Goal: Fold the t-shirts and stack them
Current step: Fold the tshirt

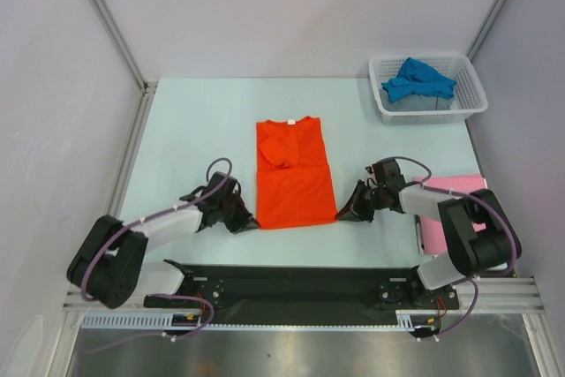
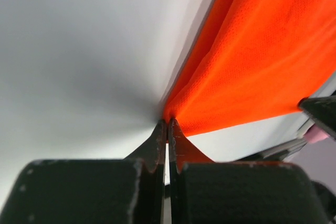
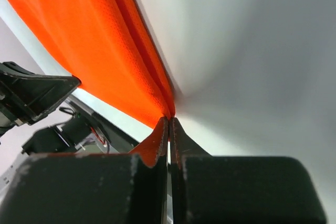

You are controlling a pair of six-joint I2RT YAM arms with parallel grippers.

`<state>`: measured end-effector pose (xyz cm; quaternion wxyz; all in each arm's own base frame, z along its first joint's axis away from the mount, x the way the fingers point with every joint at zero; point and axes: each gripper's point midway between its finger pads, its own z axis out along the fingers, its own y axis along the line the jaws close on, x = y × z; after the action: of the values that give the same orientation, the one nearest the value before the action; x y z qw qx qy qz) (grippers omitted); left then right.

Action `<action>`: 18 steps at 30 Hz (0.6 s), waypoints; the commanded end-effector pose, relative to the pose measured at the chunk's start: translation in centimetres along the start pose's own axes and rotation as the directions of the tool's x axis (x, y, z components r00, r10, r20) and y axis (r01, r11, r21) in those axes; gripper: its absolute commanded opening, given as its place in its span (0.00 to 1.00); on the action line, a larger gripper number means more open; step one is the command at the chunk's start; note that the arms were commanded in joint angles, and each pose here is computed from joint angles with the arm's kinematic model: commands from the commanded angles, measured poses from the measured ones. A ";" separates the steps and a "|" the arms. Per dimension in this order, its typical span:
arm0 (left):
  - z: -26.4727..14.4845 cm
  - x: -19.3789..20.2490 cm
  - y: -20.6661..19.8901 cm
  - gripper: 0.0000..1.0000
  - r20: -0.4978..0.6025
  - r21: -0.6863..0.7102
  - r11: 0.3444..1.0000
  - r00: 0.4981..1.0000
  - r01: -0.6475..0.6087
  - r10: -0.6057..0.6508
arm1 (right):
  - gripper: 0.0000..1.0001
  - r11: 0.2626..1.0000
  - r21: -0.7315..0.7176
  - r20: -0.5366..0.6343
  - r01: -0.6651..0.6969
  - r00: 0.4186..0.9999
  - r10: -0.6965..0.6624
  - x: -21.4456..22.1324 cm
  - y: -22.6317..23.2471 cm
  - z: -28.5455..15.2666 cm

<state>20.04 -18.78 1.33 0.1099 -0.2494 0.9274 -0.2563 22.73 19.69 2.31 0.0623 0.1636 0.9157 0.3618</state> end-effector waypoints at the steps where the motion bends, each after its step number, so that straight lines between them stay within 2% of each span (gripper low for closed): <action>1: -1.5 2.6 3.0 0.00 0.000 -0.070 0.997 1.000 0.025 -0.025 | 0.00 0.999 0.024 -0.007 0.023 1.000 -0.022 2.2 -1.0 -1.4; 7: -3.1 5.1 4.4 0.00 -0.014 -0.040 0.998 0.999 0.050 -0.051 | 0.00 0.999 0.013 -0.015 0.051 0.999 -0.051 5.4 -1.1 -3.5; 11: -4.1 5.2 3.1 0.00 -0.013 -0.005 0.999 0.999 0.038 -0.038 | 0.00 0.998 0.002 -0.042 0.057 0.998 -0.057 6.8 -0.7 -4.1; 18: -6.1 2.2 -1.9 0.00 0.047 0.025 0.999 0.999 -0.021 0.020 | 0.00 0.991 -0.009 0.005 0.134 0.991 -0.134 3.1 3.6 -5.0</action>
<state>14.37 -18.43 4.58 0.0994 -0.2520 0.9260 -0.2629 16.83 19.55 6.32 0.0578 0.1209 0.9214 0.3647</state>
